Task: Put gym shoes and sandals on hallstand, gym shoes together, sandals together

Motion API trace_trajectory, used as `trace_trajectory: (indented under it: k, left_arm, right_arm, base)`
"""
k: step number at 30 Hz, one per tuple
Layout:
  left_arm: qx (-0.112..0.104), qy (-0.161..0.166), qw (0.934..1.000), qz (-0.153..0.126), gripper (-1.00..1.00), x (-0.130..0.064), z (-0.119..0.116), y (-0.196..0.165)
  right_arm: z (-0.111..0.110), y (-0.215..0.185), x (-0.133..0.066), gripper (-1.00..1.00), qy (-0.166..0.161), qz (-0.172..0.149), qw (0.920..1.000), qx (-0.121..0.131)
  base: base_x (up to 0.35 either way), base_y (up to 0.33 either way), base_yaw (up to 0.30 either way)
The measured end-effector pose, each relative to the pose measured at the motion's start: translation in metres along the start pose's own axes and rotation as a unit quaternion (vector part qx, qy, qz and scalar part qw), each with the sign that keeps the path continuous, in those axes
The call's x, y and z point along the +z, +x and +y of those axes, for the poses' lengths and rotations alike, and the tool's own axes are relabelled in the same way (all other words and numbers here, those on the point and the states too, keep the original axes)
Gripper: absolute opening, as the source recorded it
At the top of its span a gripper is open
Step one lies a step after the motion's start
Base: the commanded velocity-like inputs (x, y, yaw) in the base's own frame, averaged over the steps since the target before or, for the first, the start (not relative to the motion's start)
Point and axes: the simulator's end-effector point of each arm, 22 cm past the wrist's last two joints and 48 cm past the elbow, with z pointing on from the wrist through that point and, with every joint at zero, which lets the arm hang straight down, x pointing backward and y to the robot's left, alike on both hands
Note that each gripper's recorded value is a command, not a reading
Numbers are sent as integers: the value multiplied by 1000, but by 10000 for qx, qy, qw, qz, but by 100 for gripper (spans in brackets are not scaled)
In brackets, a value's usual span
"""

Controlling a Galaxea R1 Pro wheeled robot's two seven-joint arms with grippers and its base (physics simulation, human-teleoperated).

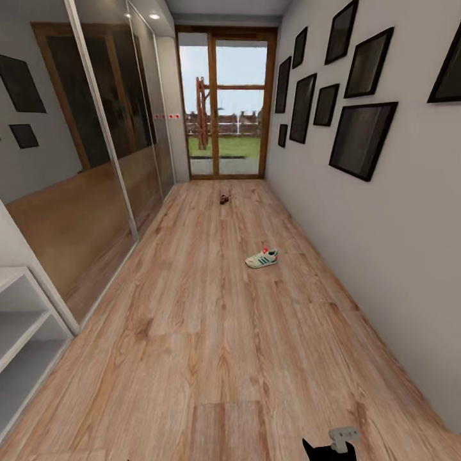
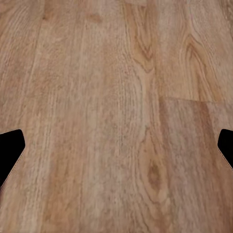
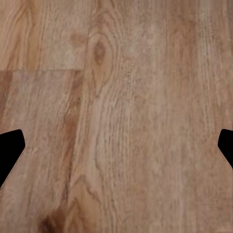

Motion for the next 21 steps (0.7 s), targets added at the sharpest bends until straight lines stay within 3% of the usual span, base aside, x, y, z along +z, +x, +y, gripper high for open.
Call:
trace_trajectory:
  k: [10, 21]
  left_arm:
    - [-7, -6, 10000, -5, 100, 0, 0, 0]
    - [-13, -8, 10000, -9, 100, 0, 1, 0]
  right_arm:
    - [0, 0, 0, 100, 0, -1, 10000, 0]
    - [0, 0, 0, 100, 0, 0, 10000, 0]
  base:
    - [338, 32, 0]
    - [315, 146, 0]
